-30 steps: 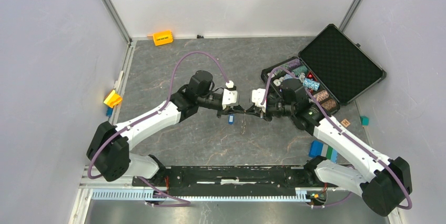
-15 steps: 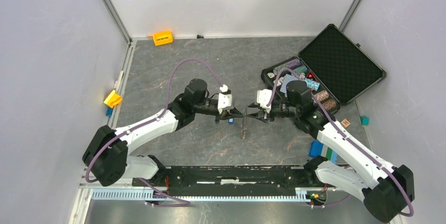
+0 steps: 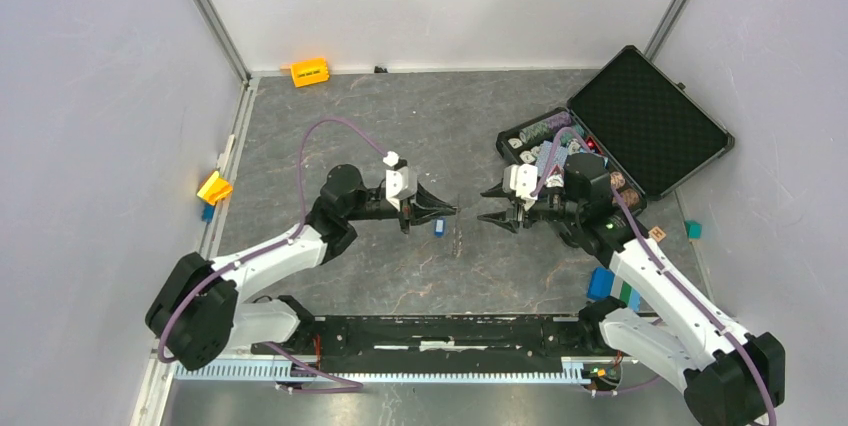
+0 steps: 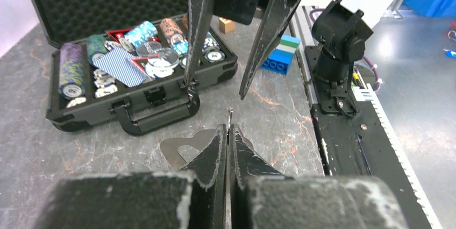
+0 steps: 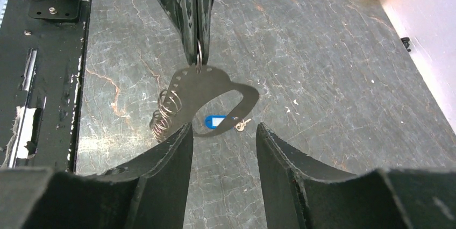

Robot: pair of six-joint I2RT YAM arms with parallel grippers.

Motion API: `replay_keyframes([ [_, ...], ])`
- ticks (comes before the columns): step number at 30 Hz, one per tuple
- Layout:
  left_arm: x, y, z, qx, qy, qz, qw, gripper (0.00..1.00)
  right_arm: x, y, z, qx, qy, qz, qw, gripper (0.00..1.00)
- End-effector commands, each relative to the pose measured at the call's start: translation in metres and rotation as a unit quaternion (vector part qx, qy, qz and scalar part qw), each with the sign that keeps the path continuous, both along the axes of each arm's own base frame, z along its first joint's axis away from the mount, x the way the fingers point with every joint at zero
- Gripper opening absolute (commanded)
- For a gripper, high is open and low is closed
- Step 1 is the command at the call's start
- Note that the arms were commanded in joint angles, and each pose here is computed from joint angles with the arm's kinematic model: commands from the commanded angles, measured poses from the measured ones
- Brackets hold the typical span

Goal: Put the keys on the keyring

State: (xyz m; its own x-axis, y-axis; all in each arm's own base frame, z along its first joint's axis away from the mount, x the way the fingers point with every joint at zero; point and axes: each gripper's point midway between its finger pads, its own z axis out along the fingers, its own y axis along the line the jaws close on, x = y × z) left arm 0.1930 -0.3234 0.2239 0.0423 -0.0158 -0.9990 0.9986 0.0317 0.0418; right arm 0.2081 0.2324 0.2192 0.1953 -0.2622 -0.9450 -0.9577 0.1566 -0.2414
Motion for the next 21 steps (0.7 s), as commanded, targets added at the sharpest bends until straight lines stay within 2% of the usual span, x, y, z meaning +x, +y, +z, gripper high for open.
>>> replay_keyframes([
  [1, 0.008, 0.011, 0.038, -0.043, -0.018, 0.024, 0.999, 0.02, 0.003, 0.002, 0.006, 0.011, -0.017, 0.003, 1.000, 0.53],
  [9, 0.056, 0.053, 0.060, -0.001, 0.020, 0.147, 0.989, 0.02, 0.026, 0.005, -0.014, -0.004, 0.010, -0.029, 1.000, 0.63],
  [15, 0.075, 0.093, 0.059, 0.069, 0.005, 0.237, 0.969, 0.02, 0.045, 0.015, -0.039, -0.032, 0.009, -0.067, 0.997, 0.63],
  [21, 0.085, 0.126, 0.055, 0.129, 0.006, 0.313, 0.941, 0.02, 0.053, 0.036, -0.076, -0.069, 0.035, -0.085, 0.993, 0.62],
])
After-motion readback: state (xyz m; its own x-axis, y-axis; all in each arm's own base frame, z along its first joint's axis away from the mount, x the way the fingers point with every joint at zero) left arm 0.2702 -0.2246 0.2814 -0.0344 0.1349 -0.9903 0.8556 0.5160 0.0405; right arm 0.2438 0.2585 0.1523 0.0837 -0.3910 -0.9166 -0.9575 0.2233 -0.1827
